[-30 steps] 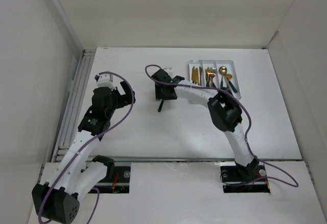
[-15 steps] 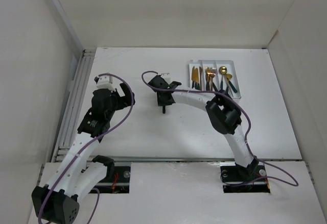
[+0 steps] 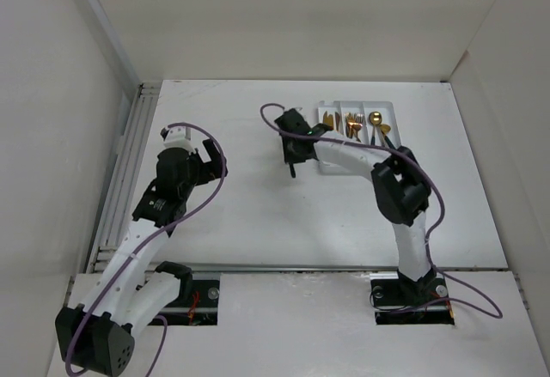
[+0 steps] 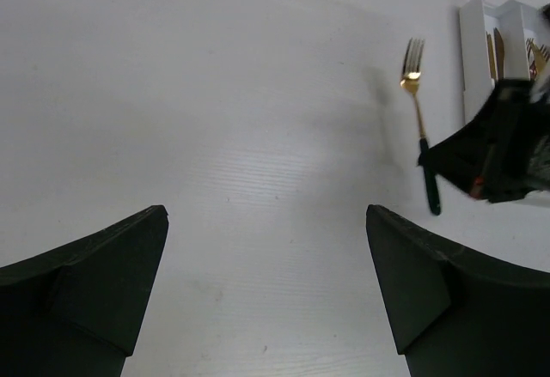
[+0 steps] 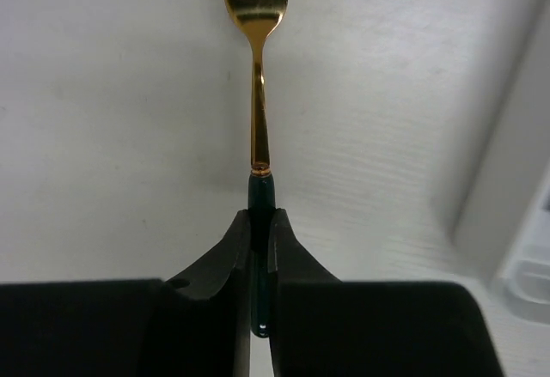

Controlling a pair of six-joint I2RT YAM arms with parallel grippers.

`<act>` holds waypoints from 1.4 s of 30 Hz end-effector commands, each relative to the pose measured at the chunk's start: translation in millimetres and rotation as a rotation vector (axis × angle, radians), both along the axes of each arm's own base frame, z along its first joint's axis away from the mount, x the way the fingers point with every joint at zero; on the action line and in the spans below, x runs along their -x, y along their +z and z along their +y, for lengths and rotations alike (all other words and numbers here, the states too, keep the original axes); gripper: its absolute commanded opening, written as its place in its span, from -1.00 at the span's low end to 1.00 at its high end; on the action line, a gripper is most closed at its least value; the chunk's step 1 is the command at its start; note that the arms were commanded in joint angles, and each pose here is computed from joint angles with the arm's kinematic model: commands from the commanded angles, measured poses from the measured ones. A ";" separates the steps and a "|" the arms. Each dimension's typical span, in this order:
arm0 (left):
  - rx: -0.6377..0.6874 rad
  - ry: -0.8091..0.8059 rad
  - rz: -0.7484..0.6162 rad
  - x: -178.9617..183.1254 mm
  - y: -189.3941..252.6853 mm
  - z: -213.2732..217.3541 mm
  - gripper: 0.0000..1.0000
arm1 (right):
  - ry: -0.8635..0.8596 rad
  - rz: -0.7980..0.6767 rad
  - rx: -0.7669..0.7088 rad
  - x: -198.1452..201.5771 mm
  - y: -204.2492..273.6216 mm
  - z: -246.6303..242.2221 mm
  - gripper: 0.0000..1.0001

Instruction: Sort the eating utensils into containers

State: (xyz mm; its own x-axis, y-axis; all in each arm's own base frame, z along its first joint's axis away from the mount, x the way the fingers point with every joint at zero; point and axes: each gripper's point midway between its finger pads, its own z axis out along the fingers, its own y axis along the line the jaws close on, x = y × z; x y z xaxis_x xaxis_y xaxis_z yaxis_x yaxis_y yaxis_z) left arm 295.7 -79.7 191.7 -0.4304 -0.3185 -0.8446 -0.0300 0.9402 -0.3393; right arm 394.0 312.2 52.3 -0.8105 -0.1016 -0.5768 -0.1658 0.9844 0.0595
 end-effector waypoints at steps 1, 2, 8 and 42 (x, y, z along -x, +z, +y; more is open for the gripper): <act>0.018 0.008 -0.012 -4.2 2.0 0.9 1.00 | 0.037 -0.215 -0.156 -42.1 107.5 -16.4 -1.00; 0.018 0.008 -0.012 -4.2 2.0 1.0 1.00 | -0.004 -0.228 -0.147 -54.0 112.3 -40.8 -1.00; 0.021 0.008 -0.010 -8.5 0.1 1.1 1.00 | -0.102 -0.262 -0.078 -84.6 119.4 -131.0 -1.00; 0.050 0.020 0.004 -19.0 -5.2 7.3 1.00 | -0.256 -0.284 0.049 -90.7 139.4 -232.9 0.32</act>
